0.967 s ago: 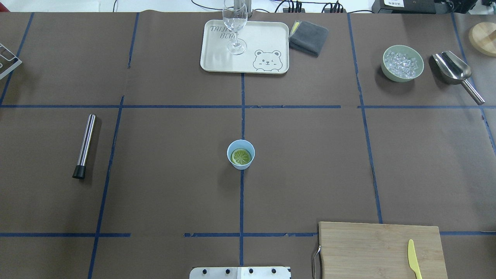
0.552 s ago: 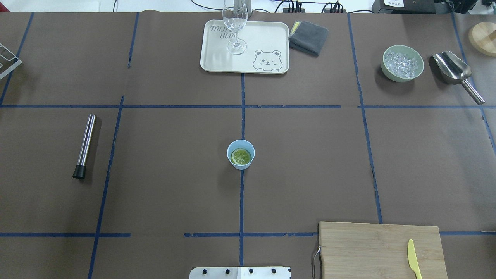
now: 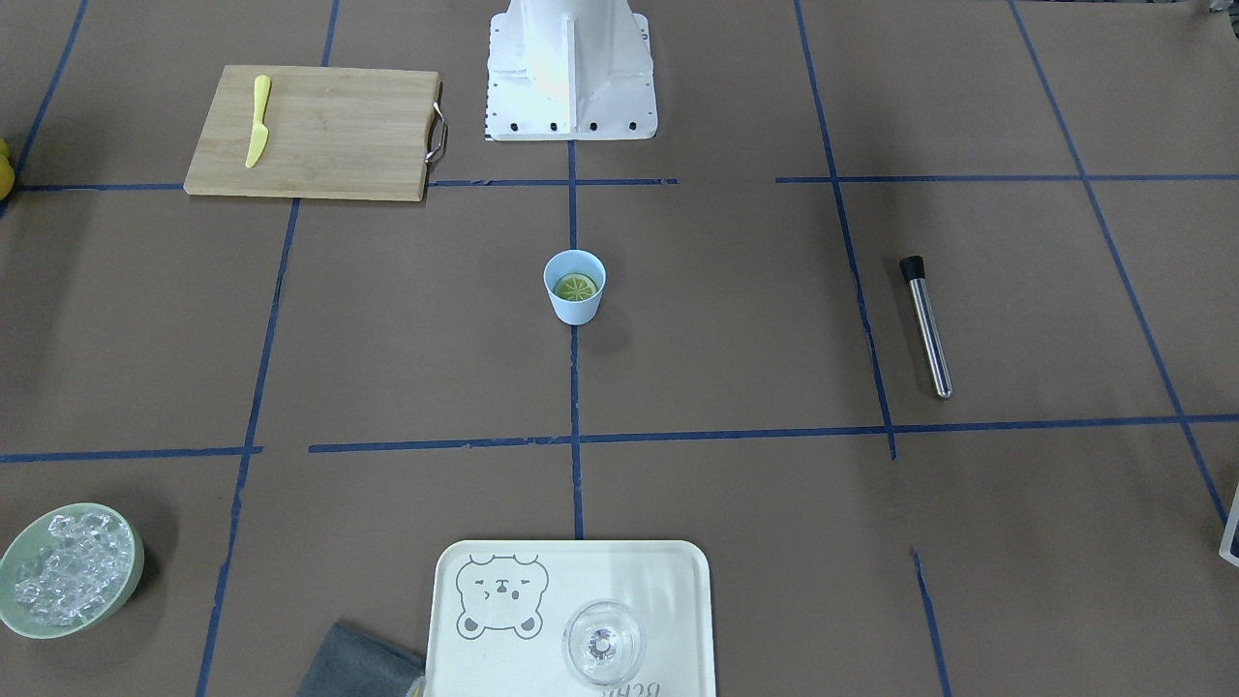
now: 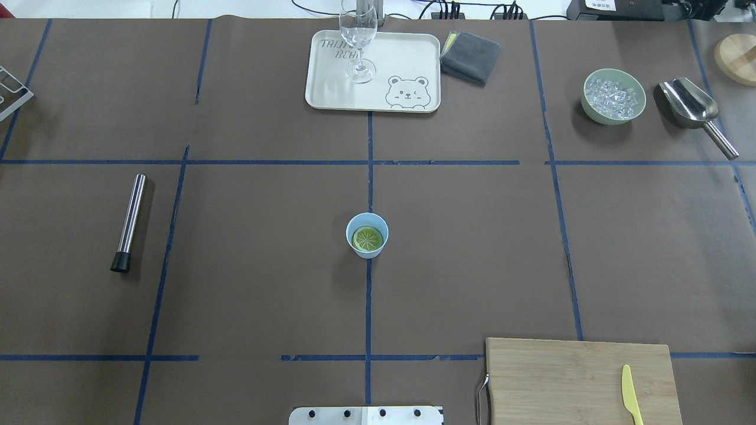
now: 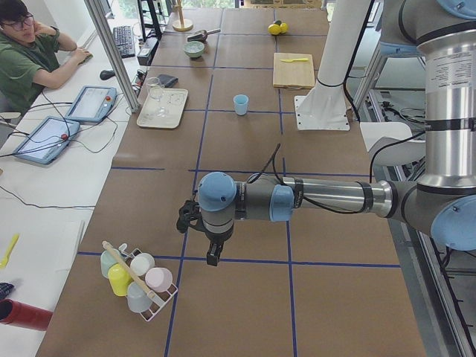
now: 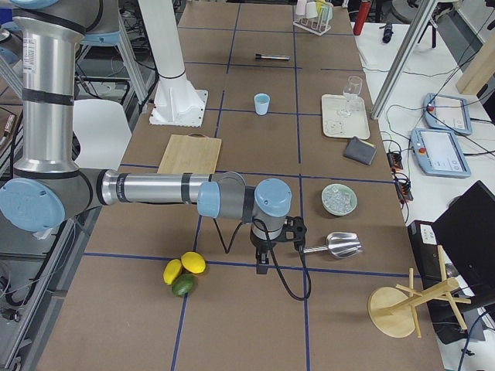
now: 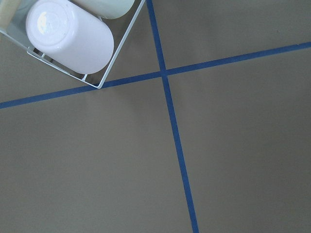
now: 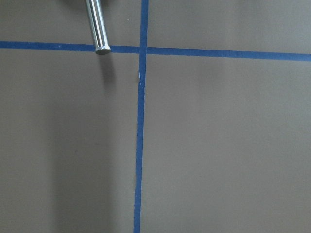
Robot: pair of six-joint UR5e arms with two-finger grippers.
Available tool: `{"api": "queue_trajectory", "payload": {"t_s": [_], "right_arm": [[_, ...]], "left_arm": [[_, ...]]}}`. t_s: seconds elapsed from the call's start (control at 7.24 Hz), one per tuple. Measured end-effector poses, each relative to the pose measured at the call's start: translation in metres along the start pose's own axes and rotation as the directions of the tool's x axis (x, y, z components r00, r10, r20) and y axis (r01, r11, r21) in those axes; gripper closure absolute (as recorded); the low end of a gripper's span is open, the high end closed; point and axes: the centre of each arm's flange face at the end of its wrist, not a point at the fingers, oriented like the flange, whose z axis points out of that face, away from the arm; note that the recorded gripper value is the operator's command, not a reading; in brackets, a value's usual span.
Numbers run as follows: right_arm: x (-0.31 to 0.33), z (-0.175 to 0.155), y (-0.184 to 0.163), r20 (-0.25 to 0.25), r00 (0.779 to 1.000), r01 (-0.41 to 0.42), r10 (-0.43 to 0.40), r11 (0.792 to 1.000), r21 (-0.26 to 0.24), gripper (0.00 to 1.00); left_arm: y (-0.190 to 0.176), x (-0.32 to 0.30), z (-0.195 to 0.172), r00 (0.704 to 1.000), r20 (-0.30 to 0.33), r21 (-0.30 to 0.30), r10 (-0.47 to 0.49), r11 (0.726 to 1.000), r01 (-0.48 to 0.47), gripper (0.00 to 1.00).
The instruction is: Squeeze lemon into cup
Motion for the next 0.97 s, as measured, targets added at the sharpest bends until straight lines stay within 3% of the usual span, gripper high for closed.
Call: {"api": "queue_trajectory", "payload": {"t_s": [0.97], "right_arm": [[-0.0014, -0.0016, -0.0008, 0.0, 1.0, 0.003, -0.003, 1.0, 0.003, 0.0]], "left_arm": [[-0.0015, 0.0051, -0.005, 1.0, 0.002, 0.01, 0.012, 1.0, -0.012, 0.0]]}}
